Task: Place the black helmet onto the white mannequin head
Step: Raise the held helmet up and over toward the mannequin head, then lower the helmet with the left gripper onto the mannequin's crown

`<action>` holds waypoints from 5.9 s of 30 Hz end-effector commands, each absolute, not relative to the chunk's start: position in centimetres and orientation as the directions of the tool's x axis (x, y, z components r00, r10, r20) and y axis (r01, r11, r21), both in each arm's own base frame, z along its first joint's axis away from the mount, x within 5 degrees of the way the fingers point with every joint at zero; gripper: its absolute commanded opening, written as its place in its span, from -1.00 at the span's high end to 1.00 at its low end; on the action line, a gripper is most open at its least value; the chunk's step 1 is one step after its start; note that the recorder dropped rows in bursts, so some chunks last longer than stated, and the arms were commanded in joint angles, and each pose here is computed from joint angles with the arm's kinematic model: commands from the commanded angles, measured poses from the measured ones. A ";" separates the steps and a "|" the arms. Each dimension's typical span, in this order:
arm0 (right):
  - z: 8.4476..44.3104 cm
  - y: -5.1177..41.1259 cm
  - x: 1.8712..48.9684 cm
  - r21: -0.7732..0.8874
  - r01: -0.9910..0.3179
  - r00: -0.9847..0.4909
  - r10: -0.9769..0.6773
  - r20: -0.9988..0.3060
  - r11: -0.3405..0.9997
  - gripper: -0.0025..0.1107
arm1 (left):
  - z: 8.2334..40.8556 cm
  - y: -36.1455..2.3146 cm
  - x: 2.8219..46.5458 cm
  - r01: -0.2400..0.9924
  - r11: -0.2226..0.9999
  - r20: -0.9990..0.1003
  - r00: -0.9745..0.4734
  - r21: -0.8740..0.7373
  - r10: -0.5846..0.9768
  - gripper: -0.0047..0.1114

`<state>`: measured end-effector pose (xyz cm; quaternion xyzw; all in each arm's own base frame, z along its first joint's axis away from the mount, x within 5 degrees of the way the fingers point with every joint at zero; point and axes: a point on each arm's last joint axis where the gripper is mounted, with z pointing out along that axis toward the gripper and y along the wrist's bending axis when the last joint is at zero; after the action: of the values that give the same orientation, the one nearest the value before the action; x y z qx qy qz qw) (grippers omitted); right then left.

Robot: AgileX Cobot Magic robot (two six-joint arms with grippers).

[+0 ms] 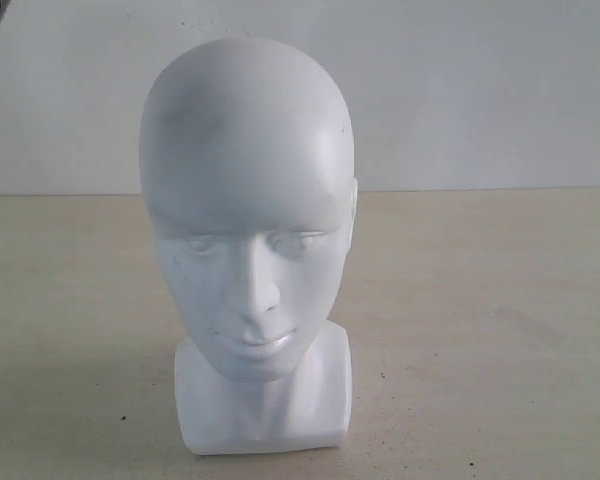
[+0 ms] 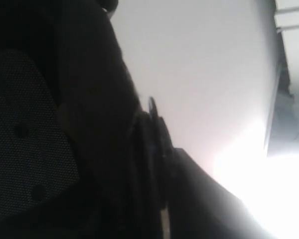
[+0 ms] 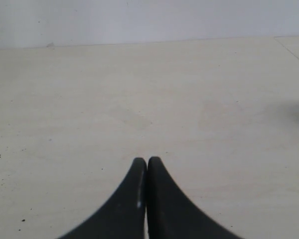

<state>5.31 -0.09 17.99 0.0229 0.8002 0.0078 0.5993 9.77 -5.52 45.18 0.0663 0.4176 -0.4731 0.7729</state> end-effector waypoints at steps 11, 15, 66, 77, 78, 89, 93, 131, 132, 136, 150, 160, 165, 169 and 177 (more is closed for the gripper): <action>18.0 -0.1 5.3 0.034 0.025 -0.274 0.039 -0.961 0.999 0.96 | 46.9 -5.6 9.4 0.940 -0.154 -0.377 -0.267 -0.304 -0.887 0.84; 18.0 -0.1 5.3 0.034 0.025 -0.274 0.039 -0.961 0.999 0.96 | 46.4 -5.7 11.4 0.874 -0.291 -0.285 -0.415 -0.390 -0.864 0.84; 18.0 -0.1 5.3 0.034 0.025 -0.273 0.039 -0.961 0.999 0.96 | 47.5 -16.7 19.2 0.641 -0.586 -0.217 -0.745 -0.496 -0.631 0.84; 18.0 -0.1 5.3 0.034 0.025 -0.273 0.039 -0.961 0.999 0.96 | 46.8 -18.0 19.1 0.649 -0.566 -0.252 -0.741 -0.509 -0.623 0.84; 18.0 -0.1 5.3 0.034 0.025 -0.273 0.039 -0.961 0.999 0.96 | 46.7 -18.1 19.1 0.649 -0.564 -0.263 -0.743 -0.511 -0.616 0.84; 18.0 -0.1 5.3 0.034 0.025 -0.273 0.039 -0.961 0.999 0.96 | 45.6 -19.1 19.8 0.638 -0.543 -0.290 -0.752 -0.546 -0.592 0.84; 18.0 -0.1 5.3 0.034 0.025 -0.273 0.039 -0.961 0.999 0.96 | 45.4 -19.2 20.2 0.639 -0.536 -0.282 -0.748 -0.552 -0.601 0.84; 18.0 -0.1 5.3 0.034 0.025 -0.273 0.039 -0.961 0.999 0.96 | 39.8 -15.7 23.4 0.616 -0.356 -0.275 -0.697 -0.703 -0.663 0.84; 18.0 -0.1 5.3 0.034 0.025 -0.273 0.039 -0.961 0.999 0.96 | 39.6 -15.7 23.4 0.611 -0.354 -0.272 -0.699 -0.708 -0.661 0.84; 18.0 -0.1 5.3 0.034 0.025 -0.273 0.039 -0.961 0.999 0.96 | 38.7 -15.4 23.5 0.603 -0.331 -0.271 -0.693 -0.726 -0.668 0.84; 18.0 -0.1 5.3 0.034 0.025 -0.273 0.039 -0.961 0.999 0.96 | 37.2 -12.1 22.2 0.622 -0.229 -0.304 -0.629 -0.749 -0.715 0.84; 18.0 -0.1 5.3 0.034 0.025 -0.273 0.039 -0.961 0.999 0.96 | 35.0 -11.9 22.0 0.573 -0.202 -0.283 -0.644 -0.795 -0.711 0.84; 18.0 -0.1 5.3 0.034 0.025 -0.273 0.039 -0.961 0.999 0.96 | 34.3 -11.8 21.9 0.571 -0.181 -0.292 -0.636 -0.801 -0.714 0.84; 18.0 -0.1 5.3 0.034 0.025 -0.273 0.039 -0.961 0.999 0.96 | 34.3 -11.2 22.2 0.595 -0.137 -0.322 -0.598 -0.792 -0.734 0.84; 18.0 -0.1 5.3 0.034 0.025 -0.273 0.039 -0.961 0.999 0.96 | 31.4 -9.8 22.0 0.519 -0.090 -0.279 -0.588 -0.850 -0.759 0.84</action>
<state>5.31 -0.10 17.99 0.0224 0.8002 0.0071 0.5993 21.30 -10.98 32.25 -0.0815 0.4986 -0.7719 0.3859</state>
